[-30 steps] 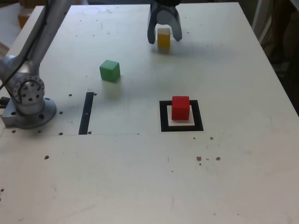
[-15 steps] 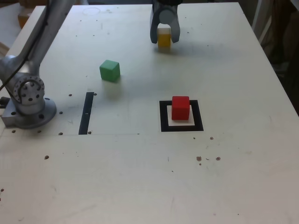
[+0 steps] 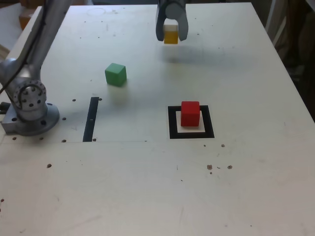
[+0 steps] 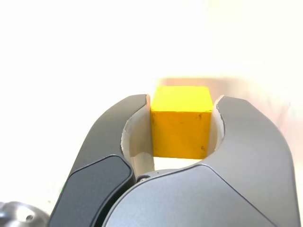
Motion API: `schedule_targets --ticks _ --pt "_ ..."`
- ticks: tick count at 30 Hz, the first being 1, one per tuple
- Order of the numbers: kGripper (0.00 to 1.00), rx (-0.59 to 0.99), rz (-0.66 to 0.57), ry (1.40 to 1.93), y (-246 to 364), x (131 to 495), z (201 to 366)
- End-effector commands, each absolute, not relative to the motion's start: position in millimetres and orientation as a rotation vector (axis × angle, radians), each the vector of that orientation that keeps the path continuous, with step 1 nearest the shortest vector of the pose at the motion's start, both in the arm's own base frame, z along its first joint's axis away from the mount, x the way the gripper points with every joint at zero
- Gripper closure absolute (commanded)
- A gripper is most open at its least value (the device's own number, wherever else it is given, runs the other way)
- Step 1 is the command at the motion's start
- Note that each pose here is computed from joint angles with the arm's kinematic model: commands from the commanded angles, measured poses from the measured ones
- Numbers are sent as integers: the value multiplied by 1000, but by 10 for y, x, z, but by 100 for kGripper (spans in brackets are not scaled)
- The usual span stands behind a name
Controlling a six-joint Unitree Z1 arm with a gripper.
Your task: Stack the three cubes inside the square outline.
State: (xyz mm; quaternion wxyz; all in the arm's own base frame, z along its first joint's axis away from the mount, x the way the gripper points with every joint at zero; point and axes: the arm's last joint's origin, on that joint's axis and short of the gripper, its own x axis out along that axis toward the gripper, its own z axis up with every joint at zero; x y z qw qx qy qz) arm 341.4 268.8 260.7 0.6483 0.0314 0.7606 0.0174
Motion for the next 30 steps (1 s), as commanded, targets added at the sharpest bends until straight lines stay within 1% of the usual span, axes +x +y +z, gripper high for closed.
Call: schedule_targets --ticks 1,3,7,10,13,16,19,26,30 --pt "70 95 33 1710 2531 3393 2767" --pt "70 128 13 1696 2307 3389 2899" --pt "70 193 -16 1671 1835 3381 3104" --pt "70 234 -33 1653 1449 3355 3220" --pt "70 261 -48 1642 1076 3299 3296" --pt "70 267 -57 1639 747 3230 3322" --pt "70 257 -63 1640 471 3186 3313" --pt "70 218 -38 1633 -64 3211 3266" --pt "70 194 -11 1636 -264 3262 3202"
